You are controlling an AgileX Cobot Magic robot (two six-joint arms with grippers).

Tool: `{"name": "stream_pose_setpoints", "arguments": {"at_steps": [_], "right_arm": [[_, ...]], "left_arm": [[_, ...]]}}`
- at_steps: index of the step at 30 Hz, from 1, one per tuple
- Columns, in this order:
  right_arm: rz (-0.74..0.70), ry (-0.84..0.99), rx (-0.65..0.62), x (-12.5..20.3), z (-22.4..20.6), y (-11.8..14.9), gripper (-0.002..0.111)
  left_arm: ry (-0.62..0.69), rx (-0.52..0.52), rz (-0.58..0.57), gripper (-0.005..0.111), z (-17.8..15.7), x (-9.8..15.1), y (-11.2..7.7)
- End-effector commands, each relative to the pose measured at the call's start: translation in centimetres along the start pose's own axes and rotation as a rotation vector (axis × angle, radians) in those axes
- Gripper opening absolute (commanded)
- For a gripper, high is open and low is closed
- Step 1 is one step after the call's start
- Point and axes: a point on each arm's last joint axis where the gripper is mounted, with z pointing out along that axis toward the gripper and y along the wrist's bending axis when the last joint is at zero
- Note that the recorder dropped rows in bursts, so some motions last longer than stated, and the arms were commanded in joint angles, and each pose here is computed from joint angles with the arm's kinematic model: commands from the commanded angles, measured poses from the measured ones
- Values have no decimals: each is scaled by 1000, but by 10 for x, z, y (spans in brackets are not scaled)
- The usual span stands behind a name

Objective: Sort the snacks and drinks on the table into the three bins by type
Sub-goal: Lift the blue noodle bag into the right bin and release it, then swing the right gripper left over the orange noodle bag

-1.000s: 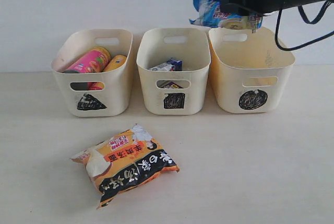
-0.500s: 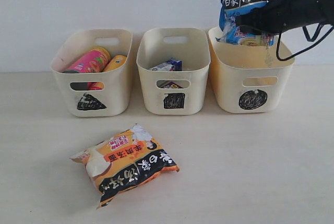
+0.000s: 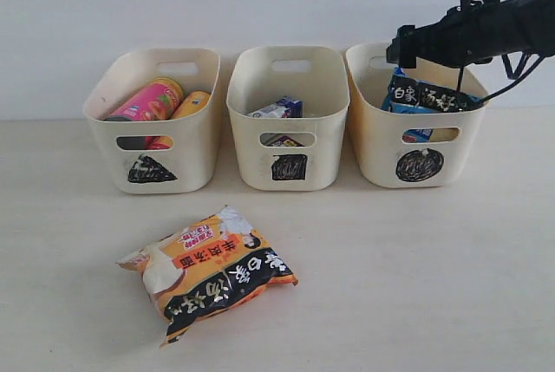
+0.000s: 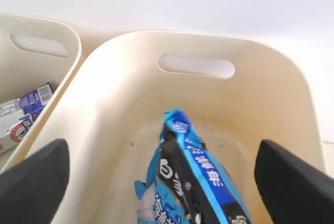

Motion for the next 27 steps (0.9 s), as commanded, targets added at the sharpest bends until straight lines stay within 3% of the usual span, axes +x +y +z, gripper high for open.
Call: {"name": "stream_pose_setpoints", "arguments": {"at_steps": [1, 7, 10, 18, 27], "right_arm": [[2, -31, -1, -12, -11, 1, 82], [-21, -50, -79, -34, -38, 14, 38], [-54, -47, -130, -44, -55, 23, 2], [-175, 91, -248, -50, -94, 43, 0], [-303, 281, -164, -27, -109, 80, 0]], "left_arm": [[-3, -4, 5, 4, 0, 1, 0], [-3, -4, 5, 4, 0, 1, 0], [-3, -4, 5, 4, 0, 1, 0], [-3, -4, 5, 4, 0, 1, 0], [-3, -4, 5, 4, 0, 1, 0]]}}
